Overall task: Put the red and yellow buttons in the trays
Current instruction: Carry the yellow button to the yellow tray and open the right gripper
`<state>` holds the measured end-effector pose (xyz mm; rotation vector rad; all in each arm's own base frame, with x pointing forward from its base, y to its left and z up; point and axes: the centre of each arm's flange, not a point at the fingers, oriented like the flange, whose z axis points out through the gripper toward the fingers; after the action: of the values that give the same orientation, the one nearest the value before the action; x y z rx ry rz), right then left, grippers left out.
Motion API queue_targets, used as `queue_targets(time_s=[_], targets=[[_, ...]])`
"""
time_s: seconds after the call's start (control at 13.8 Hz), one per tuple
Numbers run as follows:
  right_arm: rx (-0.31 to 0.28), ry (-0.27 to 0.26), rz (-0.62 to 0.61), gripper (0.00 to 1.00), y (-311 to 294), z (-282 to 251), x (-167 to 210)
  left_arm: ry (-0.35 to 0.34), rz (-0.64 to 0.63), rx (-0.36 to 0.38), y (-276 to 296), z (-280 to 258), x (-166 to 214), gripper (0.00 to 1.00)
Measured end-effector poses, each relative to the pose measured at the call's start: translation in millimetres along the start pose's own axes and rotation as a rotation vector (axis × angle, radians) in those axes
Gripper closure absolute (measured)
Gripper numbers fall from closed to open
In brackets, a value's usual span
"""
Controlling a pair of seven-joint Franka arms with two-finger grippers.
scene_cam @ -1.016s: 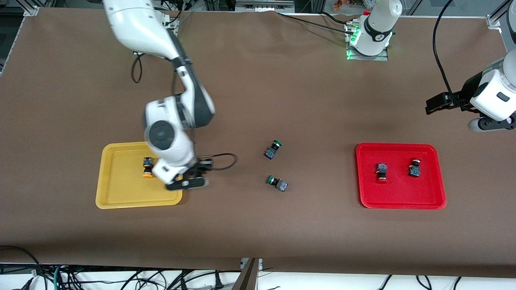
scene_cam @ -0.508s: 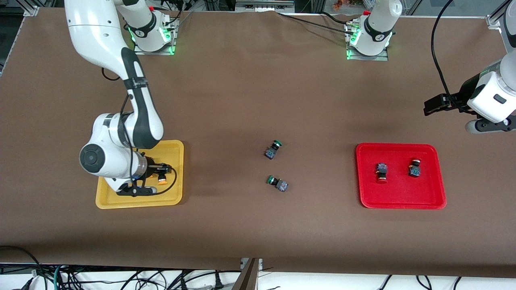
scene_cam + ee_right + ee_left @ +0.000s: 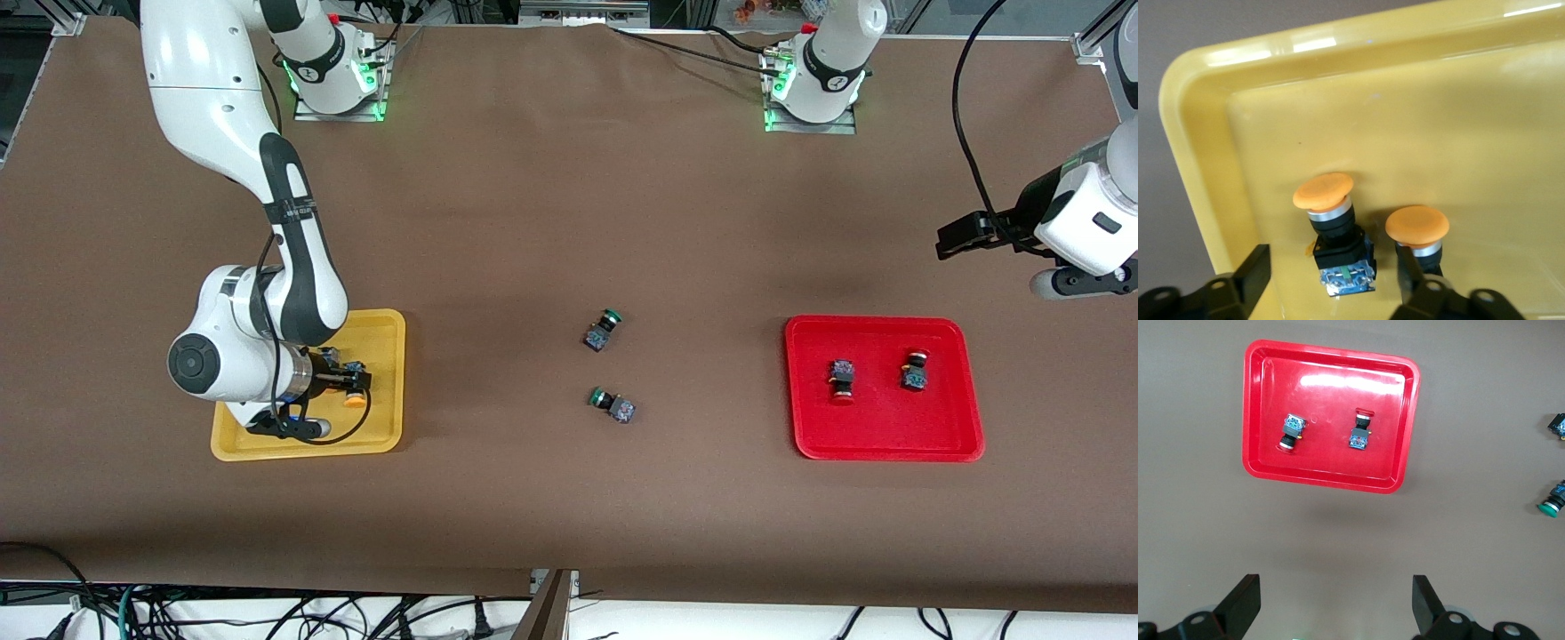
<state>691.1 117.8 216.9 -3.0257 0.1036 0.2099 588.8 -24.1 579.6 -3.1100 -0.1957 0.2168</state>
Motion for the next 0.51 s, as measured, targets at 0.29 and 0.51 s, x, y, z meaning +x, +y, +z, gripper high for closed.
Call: queue_targets(time_s=[0.29,0.51], targets=[[0.012,0.03,-0.024,0.0,-18,-17,1,0.001,0.001,0.0,1,0,0,0.0],[0.014,0.053,-0.013,0.0,-10,-31,6,0.001,0.001,0.0,1,0,0,0.0]])
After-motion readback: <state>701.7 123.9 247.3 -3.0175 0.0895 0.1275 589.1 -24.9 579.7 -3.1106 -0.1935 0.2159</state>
